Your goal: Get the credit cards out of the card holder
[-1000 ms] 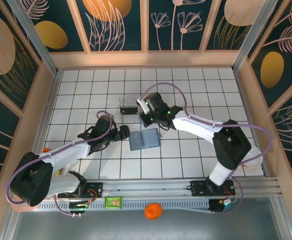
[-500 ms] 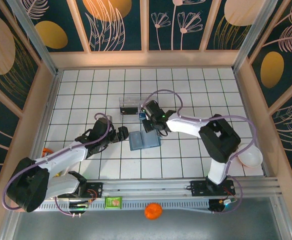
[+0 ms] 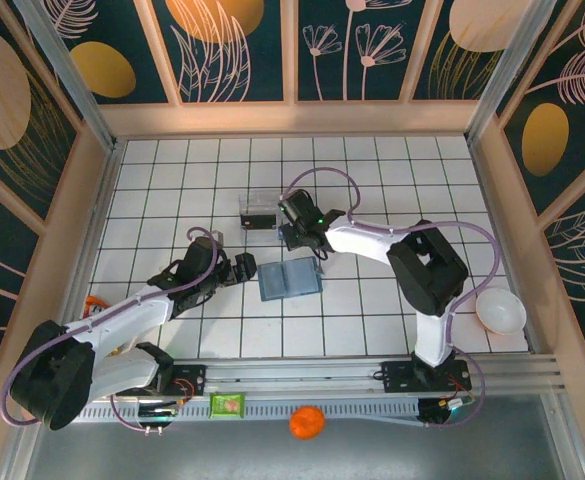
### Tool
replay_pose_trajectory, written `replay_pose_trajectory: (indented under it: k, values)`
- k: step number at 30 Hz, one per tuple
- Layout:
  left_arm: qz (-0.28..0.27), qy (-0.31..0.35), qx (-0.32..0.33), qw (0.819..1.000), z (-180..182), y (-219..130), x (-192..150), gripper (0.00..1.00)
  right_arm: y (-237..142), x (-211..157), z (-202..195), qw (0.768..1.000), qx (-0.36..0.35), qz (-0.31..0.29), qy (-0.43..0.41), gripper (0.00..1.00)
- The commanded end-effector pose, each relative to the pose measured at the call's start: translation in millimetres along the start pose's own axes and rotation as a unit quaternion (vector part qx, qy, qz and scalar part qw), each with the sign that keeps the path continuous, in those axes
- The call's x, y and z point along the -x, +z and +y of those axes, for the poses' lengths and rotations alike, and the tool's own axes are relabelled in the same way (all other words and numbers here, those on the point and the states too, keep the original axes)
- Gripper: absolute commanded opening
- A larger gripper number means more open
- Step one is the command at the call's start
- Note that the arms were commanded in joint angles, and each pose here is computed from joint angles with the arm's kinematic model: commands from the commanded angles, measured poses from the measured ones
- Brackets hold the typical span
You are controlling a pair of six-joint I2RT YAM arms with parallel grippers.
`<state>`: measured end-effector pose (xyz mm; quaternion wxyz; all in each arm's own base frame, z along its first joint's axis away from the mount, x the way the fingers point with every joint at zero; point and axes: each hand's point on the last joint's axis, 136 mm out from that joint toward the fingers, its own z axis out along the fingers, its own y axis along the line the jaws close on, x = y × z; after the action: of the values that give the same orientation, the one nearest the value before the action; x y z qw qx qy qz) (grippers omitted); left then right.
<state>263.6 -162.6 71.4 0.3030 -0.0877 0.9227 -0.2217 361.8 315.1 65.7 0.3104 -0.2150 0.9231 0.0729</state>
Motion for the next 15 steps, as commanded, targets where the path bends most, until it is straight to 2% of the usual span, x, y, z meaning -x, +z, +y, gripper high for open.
replay_pose_trajectory:
  k: [1, 15]
  values:
    - [-0.002, 0.003, 0.009, 1.000, 6.4, -1.9, -1.2, 0.99, 4.5, 6.8, -4.8, 1.000, -0.016, -0.005, 0.005, 0.00]
    - [0.001, 0.001, 0.005, 1.000, 4.7, -0.6, -1.6, 0.99, 5.2, 12.4, -3.9, 1.000, -0.015, -0.009, 0.011, 0.00]
